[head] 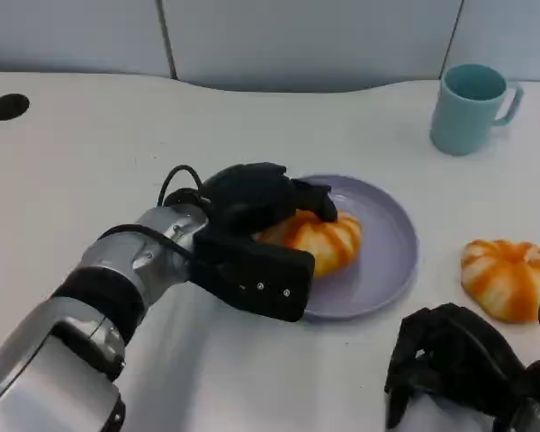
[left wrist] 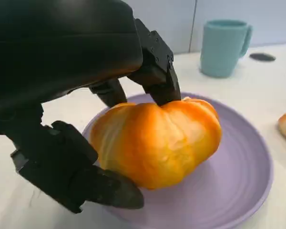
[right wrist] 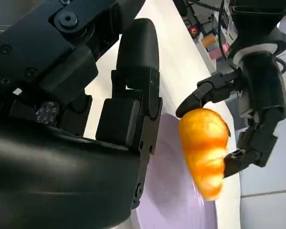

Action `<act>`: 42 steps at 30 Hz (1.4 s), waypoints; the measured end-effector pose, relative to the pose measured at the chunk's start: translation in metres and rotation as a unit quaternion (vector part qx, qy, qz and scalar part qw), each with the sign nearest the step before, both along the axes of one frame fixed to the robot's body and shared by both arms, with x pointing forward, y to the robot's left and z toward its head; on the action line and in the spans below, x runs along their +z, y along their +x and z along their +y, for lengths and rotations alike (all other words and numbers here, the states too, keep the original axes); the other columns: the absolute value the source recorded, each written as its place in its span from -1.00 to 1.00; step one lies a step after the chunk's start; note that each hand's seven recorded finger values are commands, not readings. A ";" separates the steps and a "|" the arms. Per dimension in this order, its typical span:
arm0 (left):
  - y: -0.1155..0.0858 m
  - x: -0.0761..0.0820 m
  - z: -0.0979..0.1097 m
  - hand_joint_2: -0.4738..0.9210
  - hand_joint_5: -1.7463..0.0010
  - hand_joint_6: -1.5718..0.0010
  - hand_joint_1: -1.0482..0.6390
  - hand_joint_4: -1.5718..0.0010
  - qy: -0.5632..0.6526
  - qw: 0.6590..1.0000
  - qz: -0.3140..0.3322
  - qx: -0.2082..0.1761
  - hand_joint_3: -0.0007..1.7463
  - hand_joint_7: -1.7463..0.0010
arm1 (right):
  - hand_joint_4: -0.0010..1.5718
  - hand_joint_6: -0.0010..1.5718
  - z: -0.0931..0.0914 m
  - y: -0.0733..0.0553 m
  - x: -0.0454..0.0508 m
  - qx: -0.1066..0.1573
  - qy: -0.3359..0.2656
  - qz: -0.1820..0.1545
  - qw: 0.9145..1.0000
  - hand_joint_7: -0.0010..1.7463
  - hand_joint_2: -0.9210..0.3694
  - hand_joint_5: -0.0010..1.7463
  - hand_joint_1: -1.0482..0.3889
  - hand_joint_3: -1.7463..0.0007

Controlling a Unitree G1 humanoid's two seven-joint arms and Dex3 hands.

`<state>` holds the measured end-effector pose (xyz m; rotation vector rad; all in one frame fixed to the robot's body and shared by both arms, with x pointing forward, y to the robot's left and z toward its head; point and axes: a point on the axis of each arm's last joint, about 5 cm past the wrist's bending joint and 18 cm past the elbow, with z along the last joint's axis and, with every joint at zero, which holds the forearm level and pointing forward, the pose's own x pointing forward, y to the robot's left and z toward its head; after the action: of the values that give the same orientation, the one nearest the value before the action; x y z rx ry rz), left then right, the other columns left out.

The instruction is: Grasp the bread from the table and place it into the plate.

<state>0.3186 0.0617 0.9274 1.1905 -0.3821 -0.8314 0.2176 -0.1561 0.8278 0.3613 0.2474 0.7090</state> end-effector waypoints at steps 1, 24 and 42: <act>0.000 0.001 0.000 1.00 0.68 0.96 -0.65 0.99 0.008 1.000 0.005 -0.001 -0.72 0.59 | 1.00 1.00 0.000 0.000 0.0003 -0.001 -0.001 0.000 1.000 -0.48 -0.38 -0.29 -1.00 0.99; -0.014 -0.006 0.035 1.00 0.03 0.75 -0.65 0.98 -0.277 0.958 0.061 0.046 -0.66 0.48 | 1.00 1.00 0.000 0.001 -0.0008 -0.004 -0.004 -0.003 1.000 -0.49 -0.40 -0.30 -1.00 0.99; -0.116 -0.068 0.090 1.00 -0.20 0.07 -0.51 0.32 -0.715 0.604 0.336 0.105 -0.73 0.85 | 1.00 1.00 -0.003 0.007 -0.0021 0.007 -0.001 0.000 1.000 -0.50 -0.35 -0.29 -1.00 1.00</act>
<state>0.2025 0.1515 0.8598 -0.6244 -0.1474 -0.4289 0.2250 -0.1591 0.8257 0.3581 0.2504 0.7236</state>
